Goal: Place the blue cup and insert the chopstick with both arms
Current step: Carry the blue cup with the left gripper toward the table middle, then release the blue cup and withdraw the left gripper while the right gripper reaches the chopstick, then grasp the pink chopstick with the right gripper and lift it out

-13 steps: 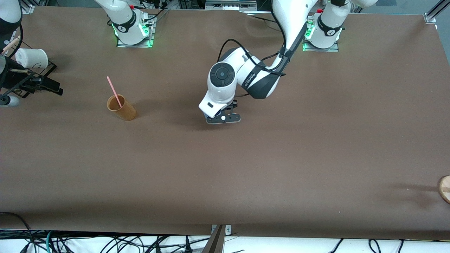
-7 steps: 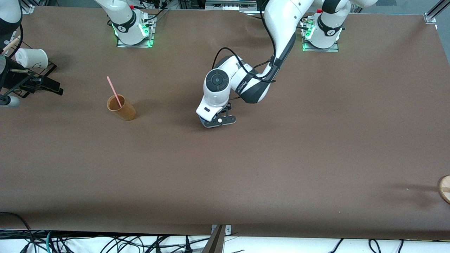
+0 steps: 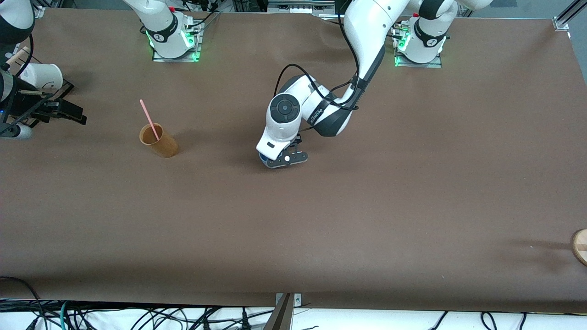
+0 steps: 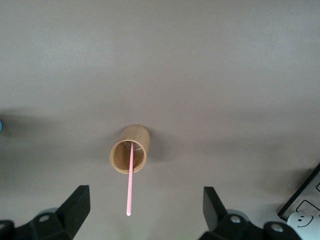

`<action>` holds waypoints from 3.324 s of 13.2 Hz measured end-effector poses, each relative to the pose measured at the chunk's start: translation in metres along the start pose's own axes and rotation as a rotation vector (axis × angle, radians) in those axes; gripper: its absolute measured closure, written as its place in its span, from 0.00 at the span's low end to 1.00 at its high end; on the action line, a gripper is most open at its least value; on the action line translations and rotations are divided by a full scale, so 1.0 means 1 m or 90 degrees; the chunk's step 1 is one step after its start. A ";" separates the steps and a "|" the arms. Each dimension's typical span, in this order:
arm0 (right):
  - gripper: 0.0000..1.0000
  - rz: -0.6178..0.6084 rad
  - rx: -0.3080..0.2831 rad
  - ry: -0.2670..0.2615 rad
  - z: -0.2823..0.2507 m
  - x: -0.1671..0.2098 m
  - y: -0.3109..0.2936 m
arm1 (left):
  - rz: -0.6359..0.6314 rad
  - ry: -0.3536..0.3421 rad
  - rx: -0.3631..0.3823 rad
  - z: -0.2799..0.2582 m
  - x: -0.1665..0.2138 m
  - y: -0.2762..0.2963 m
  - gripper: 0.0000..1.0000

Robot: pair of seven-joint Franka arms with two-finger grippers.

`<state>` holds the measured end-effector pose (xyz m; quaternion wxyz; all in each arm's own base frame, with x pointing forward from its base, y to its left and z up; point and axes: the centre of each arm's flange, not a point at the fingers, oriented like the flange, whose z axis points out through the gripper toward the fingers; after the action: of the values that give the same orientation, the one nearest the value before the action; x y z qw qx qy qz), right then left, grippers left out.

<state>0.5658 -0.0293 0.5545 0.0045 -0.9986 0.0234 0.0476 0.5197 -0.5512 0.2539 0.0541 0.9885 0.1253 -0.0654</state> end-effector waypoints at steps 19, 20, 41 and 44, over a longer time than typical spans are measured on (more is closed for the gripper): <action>0.00 -0.075 -0.021 -0.157 0.139 0.006 -0.070 | 0.034 -0.003 -0.034 -0.299 0.122 -0.184 0.00; 0.01 -0.071 -0.022 -0.182 0.160 -0.001 -0.065 | 0.052 -0.013 -0.029 -0.314 0.134 -0.214 0.00; 0.73 -0.072 -0.024 -0.230 0.249 -0.060 -0.058 | 0.128 -0.019 0.017 -0.421 0.127 -0.497 0.00; 0.92 -0.077 -0.023 -0.229 0.249 -0.060 -0.058 | 0.153 -0.035 0.019 -0.410 0.123 -0.500 0.00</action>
<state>0.4853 0.0346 0.3132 -0.0065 -0.9734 -0.0385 0.2257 0.5582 0.0105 0.5948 0.0502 0.9949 0.0037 -0.0870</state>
